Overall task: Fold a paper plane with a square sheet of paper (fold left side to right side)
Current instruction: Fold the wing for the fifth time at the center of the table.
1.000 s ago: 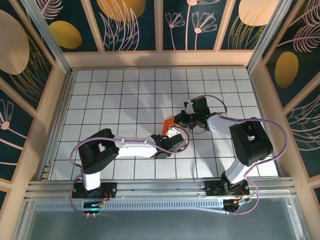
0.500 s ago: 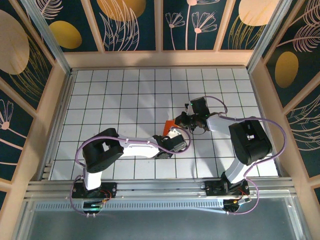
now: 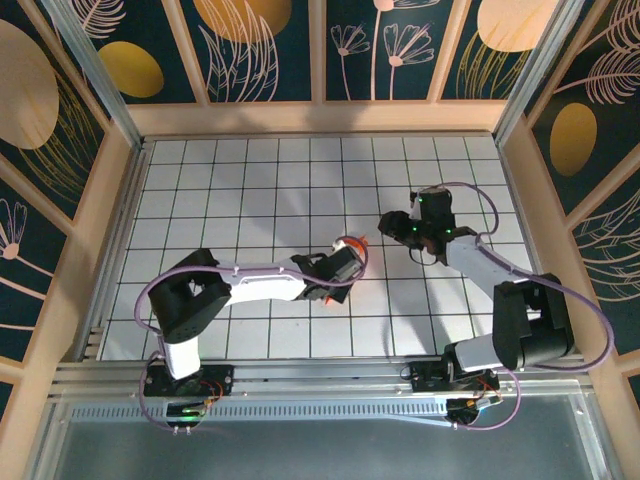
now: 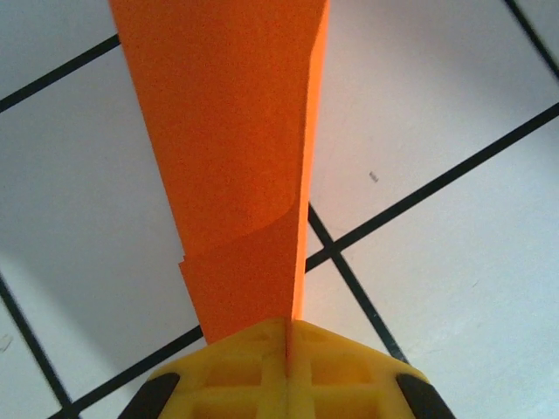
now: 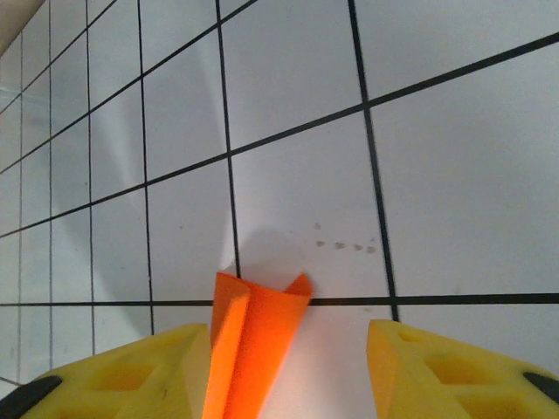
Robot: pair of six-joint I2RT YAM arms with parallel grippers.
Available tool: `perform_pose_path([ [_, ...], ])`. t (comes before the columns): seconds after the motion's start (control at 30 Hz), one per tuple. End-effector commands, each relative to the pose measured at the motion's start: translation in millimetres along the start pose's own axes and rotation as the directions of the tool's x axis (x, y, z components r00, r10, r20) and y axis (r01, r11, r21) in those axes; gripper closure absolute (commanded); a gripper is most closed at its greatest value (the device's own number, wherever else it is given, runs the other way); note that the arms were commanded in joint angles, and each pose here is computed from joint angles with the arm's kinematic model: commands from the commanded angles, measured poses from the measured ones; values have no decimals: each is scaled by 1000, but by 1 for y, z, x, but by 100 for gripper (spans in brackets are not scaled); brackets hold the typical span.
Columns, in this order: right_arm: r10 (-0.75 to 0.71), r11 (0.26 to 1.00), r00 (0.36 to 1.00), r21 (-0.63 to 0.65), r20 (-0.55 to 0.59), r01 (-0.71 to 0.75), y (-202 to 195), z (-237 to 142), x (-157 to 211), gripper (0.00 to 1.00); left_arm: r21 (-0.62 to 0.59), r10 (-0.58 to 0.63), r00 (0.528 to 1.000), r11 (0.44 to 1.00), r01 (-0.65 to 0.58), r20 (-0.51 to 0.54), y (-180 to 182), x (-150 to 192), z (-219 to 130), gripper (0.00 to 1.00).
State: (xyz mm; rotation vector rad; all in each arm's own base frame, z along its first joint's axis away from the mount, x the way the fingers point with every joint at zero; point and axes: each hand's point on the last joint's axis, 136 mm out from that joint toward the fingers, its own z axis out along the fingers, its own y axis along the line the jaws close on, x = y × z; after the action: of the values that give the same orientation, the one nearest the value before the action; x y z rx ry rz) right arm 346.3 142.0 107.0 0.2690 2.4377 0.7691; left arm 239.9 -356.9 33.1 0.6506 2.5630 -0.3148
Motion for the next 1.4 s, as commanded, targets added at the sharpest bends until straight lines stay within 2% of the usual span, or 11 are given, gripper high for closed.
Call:
perform_pose_path([
  [0.0, -37, 997, 999, 64, -21, 39, -19, -2, 13, 49, 198, -61, 996, 978, 71, -58, -22, 2, -3, 100],
  [0.17, -39, 998, 998, 47, -53, 42, -24, 3, 26, 48, 306, -140, 982, 936, 174, -130, -27, 2, 6, 100],
  [0.33, -47, 999, 997, 2, -65, 47, -21, 4, 35, 45, 411, -261, 951, 858, 307, -167, -23, -5, 8, 100],
  [0.43, -44, 999, 996, -30, -74, 42, -19, 5, 41, 42, 473, -296, 938, 810, 347, -183, -28, -11, 7, 100],
  [0.53, -37, 998, 996, -50, -83, 32, -18, 7, 46, 42, 495, -300, 930, 787, 368, -215, -34, -8, 12, 100],
  [1.0, -10, 994, 992, -111, -127, -4, -14, 13, 67, 43, 504, -352, 899, 744, 438, -262, -35, 5, 29, 100],
  [1.37, -11, 991, 985, -134, -174, -12, -5, 24, 88, 57, 513, -371, 892, 730, 451, -257, -34, 6, 29, 100],
])
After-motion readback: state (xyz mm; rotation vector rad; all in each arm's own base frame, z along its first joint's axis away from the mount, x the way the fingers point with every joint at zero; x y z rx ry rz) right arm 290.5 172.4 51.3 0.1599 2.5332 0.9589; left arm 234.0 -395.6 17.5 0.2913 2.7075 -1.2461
